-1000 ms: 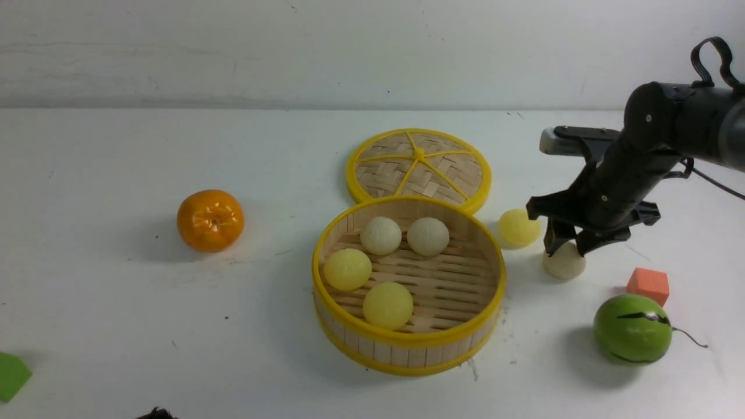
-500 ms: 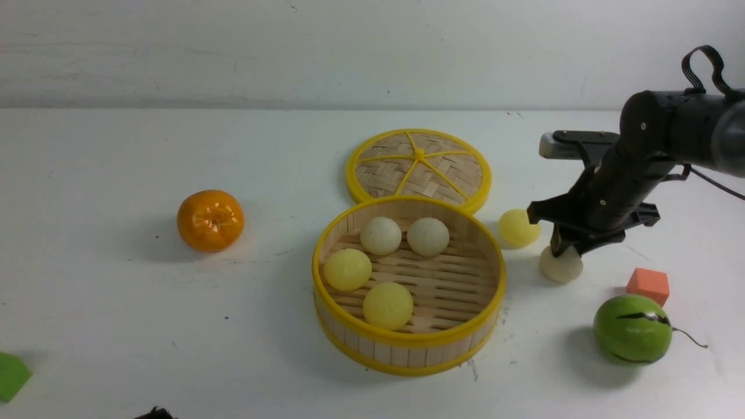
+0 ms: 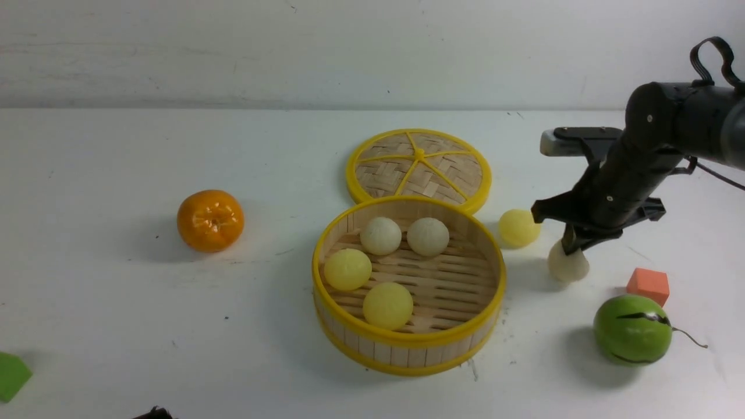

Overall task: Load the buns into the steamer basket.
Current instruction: Use the right arm to put the steamed stuffed bun into the steamer

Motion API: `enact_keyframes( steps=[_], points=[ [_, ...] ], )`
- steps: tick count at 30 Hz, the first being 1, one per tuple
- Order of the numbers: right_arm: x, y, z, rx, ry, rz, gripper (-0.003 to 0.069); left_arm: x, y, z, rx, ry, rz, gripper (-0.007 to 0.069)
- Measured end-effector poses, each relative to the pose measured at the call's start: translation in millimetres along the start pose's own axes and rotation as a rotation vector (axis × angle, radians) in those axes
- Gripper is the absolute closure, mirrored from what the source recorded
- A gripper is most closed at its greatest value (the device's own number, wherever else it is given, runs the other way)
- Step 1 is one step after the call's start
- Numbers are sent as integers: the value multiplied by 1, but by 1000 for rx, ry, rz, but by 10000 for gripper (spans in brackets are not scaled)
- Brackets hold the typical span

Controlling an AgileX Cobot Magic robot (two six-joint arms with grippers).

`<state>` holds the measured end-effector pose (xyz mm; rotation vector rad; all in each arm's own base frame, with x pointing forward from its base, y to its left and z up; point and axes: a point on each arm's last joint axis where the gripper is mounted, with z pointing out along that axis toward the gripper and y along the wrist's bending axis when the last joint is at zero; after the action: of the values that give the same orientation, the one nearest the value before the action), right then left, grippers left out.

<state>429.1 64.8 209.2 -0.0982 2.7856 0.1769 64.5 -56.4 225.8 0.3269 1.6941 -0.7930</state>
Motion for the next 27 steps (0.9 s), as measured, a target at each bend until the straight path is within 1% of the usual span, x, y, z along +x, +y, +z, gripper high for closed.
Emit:
enact_keyframes(
  steps=[2,3,5,7,10,11,12,17,22,27],
  points=[
    [0,3,-13,-10,-11,-1,646,0,0,0,0,0,0,503],
    [1,12,-32,-35,-29,-5,646,0,0,0,0,0,0,502],
    [3,31,-52,-89,-49,-43,646,0,0,0,0,0,0,501],
    [9,65,-67,-195,-71,-106,646,0,0,0,0,0,0,498],
    [14,95,-64,-266,-72,-163,646,0,0,0,0,0,0,498],
    [14,95,-64,-268,-74,-161,645,0,0,0,0,0,0,498],
    [14,103,-55,-277,-75,-170,645,0,0,0,0,0,0,498],
    [10,103,-25,-267,-81,-149,644,0,0,0,0,0,0,494],
    [8,103,-12,-270,-86,-132,640,0,0,0,0,0,0,491],
    [9,103,-3,-267,-65,-127,621,0,0,0,0,0,0,491]
  ],
)
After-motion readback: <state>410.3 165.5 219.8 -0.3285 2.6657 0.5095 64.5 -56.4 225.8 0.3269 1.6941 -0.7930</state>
